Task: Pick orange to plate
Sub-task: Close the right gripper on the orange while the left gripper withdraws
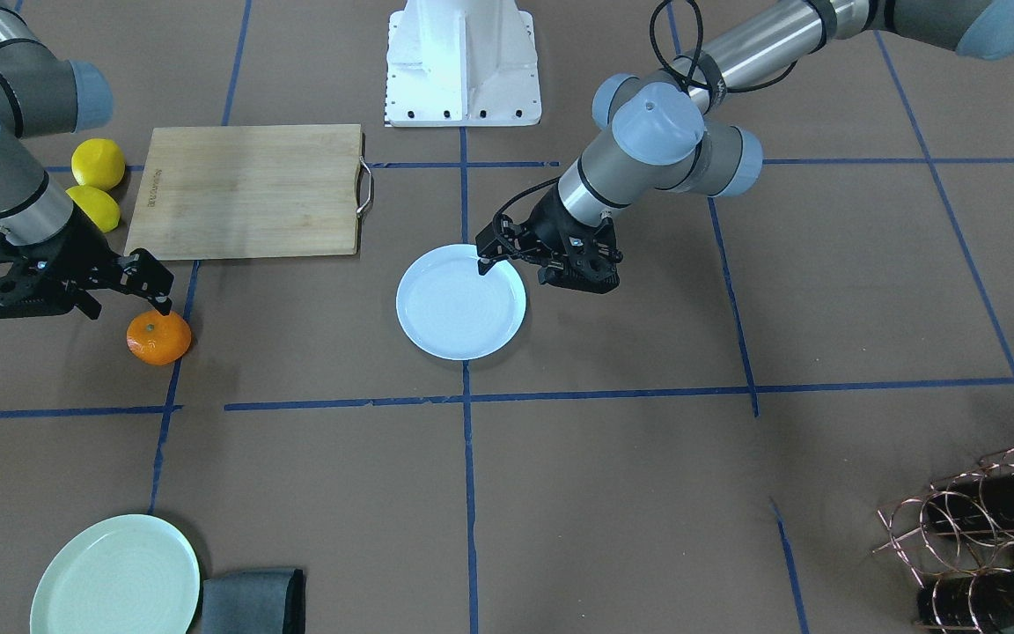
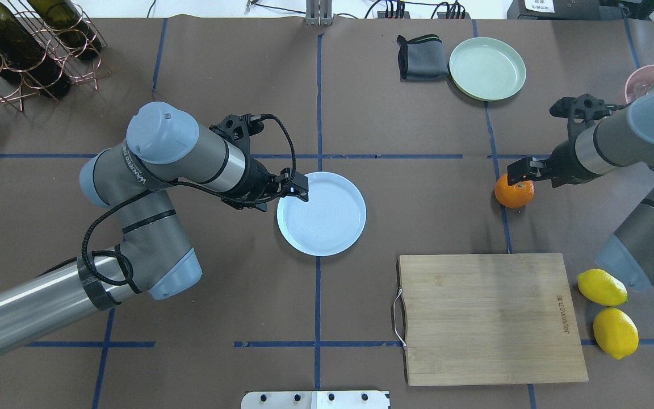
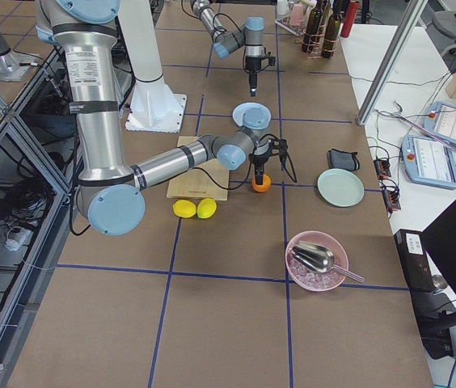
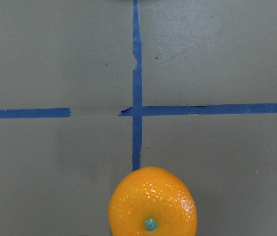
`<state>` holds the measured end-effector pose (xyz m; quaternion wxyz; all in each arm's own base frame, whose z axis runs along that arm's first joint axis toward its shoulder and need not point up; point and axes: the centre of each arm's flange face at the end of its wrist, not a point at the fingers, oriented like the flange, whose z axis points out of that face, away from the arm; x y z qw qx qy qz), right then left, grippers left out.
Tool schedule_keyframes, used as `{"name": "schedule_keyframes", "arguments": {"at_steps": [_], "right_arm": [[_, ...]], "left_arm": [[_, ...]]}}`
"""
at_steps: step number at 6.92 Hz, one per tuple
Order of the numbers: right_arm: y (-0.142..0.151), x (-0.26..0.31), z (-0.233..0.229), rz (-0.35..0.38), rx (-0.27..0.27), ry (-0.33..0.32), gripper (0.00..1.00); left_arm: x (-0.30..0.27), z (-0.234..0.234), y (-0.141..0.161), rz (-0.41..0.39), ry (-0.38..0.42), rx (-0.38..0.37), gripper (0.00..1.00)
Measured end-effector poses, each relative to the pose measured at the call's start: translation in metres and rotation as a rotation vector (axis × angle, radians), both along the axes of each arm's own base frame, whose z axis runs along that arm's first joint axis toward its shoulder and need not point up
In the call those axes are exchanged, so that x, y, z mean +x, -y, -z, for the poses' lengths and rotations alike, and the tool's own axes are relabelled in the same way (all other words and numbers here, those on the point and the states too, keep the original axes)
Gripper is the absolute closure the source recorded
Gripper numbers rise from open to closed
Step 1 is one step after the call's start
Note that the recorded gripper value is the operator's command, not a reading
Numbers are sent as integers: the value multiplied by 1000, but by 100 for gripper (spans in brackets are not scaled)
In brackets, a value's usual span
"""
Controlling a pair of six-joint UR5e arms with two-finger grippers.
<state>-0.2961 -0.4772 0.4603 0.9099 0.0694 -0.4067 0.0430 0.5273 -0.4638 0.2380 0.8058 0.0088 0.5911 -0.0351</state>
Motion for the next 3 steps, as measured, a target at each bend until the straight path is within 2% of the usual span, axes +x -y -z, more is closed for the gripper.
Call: {"name": "schedule_keyframes", "arguments": {"at_steps": [3], "right_arm": [[3, -27, -9, 13, 0, -27, 0]], "left_arm": [[0, 0, 0, 6, 1, -4, 1]]}}
